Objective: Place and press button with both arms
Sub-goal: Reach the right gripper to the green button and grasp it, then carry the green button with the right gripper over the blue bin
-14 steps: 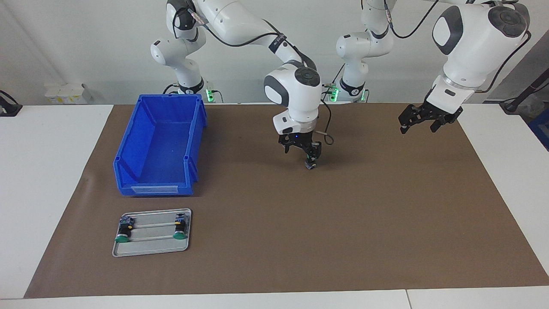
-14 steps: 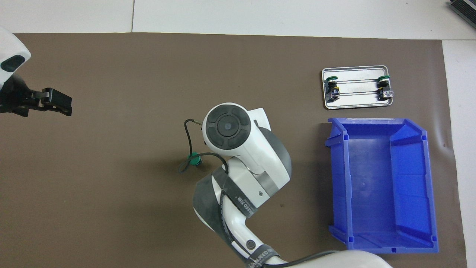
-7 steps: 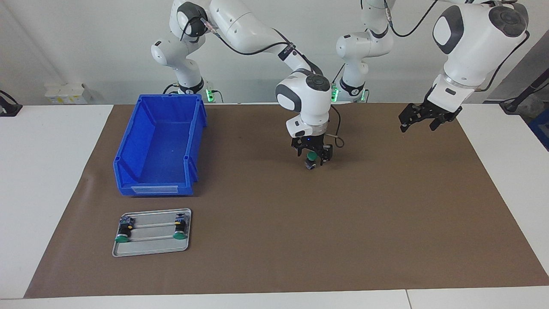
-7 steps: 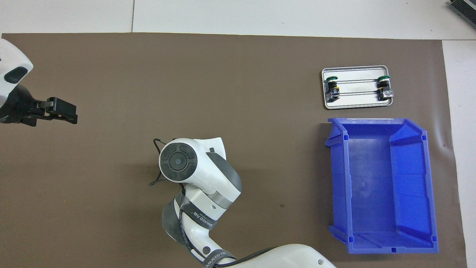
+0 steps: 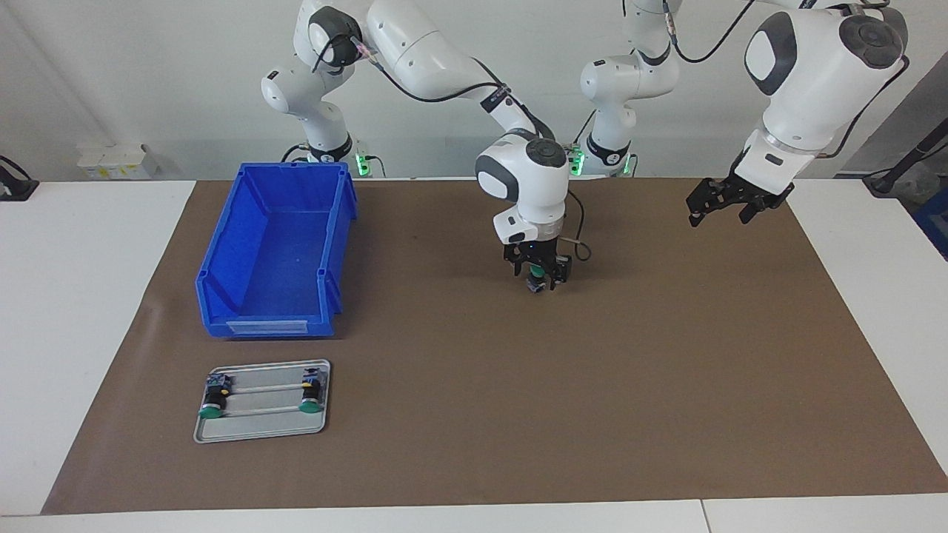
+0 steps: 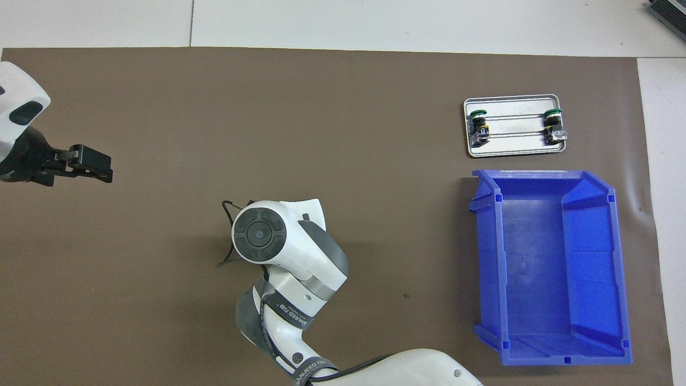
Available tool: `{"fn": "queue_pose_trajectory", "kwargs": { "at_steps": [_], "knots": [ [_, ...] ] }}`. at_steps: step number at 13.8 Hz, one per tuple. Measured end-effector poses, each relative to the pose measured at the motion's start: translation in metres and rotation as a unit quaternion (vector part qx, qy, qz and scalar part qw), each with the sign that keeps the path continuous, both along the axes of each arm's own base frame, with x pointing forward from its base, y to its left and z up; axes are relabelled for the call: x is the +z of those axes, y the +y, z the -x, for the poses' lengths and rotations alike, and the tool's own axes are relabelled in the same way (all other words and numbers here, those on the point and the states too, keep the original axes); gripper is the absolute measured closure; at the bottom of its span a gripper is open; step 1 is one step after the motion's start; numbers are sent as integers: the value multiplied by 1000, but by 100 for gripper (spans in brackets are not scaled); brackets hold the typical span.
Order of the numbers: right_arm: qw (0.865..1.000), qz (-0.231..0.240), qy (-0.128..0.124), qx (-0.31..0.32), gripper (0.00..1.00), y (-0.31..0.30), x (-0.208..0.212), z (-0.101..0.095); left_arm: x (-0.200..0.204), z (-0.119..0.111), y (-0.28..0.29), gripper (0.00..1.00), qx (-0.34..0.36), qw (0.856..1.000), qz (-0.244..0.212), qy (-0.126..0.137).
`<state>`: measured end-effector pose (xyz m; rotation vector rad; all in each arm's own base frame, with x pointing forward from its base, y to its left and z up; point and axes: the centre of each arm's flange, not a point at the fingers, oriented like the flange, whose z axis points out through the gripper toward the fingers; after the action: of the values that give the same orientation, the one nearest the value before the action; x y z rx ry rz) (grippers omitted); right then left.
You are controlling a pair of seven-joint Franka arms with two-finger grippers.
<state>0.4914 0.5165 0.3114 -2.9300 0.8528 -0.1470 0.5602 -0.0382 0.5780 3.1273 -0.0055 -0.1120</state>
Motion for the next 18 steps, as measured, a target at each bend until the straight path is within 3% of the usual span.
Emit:
{"fn": "queue_pose_trajectory", "kwargs": {
  "at_steps": [1, 3, 5, 9, 12, 15, 18],
  "knots": [
    [1000, 0, 0, 0, 36, 0, 0, 0, 0, 0, 0, 0, 0, 1000, 0, 0],
    [1000, 0, 0, 3, 40, 3, 0, 3, 0, 0, 0, 0, -3, 1000, 0, 0],
    [1000, 0, 0, 6, 52, 6, 0, 6, 0, 0, 0, 0, -17, 1000, 1, 0],
    [999, 8, 1, 37, 52, -3, 0, -3, 2, -1, 0, 0, -28, 1000, 2, -8],
    [997, 21, 3, 78, 52, -42, 20, -38, 7, -8, 0, 0, -27, 999, 3, -40],
    [992, 28, 0, 123, 52, -113, 90, -80, 16, -16, 0, 0, -27, 996, 5, -80],
    [984, 38, -5, 176, 52, -216, 158, -116, 27, -18, 3, 0, -26, 995, 4, -93]
  ]
}}
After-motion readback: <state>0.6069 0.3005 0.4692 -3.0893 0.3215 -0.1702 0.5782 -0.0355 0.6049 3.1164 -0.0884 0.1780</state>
